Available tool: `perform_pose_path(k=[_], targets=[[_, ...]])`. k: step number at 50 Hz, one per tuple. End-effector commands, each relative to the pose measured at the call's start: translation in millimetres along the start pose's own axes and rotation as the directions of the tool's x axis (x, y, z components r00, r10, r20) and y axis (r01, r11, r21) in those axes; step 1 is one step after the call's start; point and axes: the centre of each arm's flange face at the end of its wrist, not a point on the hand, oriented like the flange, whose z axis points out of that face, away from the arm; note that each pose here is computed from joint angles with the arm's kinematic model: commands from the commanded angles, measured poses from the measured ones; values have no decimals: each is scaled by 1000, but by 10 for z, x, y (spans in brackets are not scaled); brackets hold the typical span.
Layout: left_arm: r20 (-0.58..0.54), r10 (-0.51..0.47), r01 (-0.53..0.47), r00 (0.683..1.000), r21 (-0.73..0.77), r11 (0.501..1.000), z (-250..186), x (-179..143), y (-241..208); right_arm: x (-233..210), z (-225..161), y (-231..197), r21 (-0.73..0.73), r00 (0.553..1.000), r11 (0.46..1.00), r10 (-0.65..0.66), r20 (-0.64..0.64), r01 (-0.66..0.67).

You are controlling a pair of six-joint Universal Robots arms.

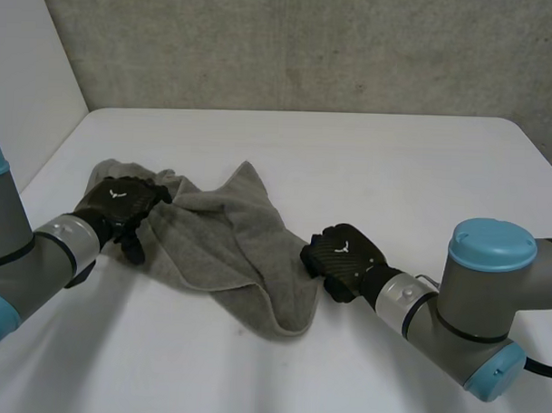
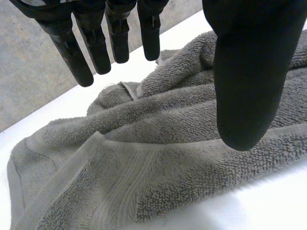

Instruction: Fold the towel.

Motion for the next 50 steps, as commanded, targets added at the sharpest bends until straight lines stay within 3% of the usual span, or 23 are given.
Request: perform_pose_path(k=[1,8,14,29,39,50], targets=[[-18,-2,2,1000,-17,1000,-9,46,63,212,-49,-252,73,994,996,51,-99,-44],[-37,4,-5,999,-32,999,11,86,133,363,-180,-513,123,978,989,106,-182,-84],[-55,0,-3,998,-50,999,69,104,209,594,-279,-465,97,963,991,113,-243,-92],[-46,30,-28,999,52,998,284,67,233,685,-264,-464,81,961,992,111,-254,-93],[48,33,-39,998,127,991,410,-302,30,1025,-430,-393,-10,961,1000,-30,-276,29],[25,28,-30,999,71,997,595,-388,-6,1010,-514,-301,-92,973,992,-104,-206,87]])
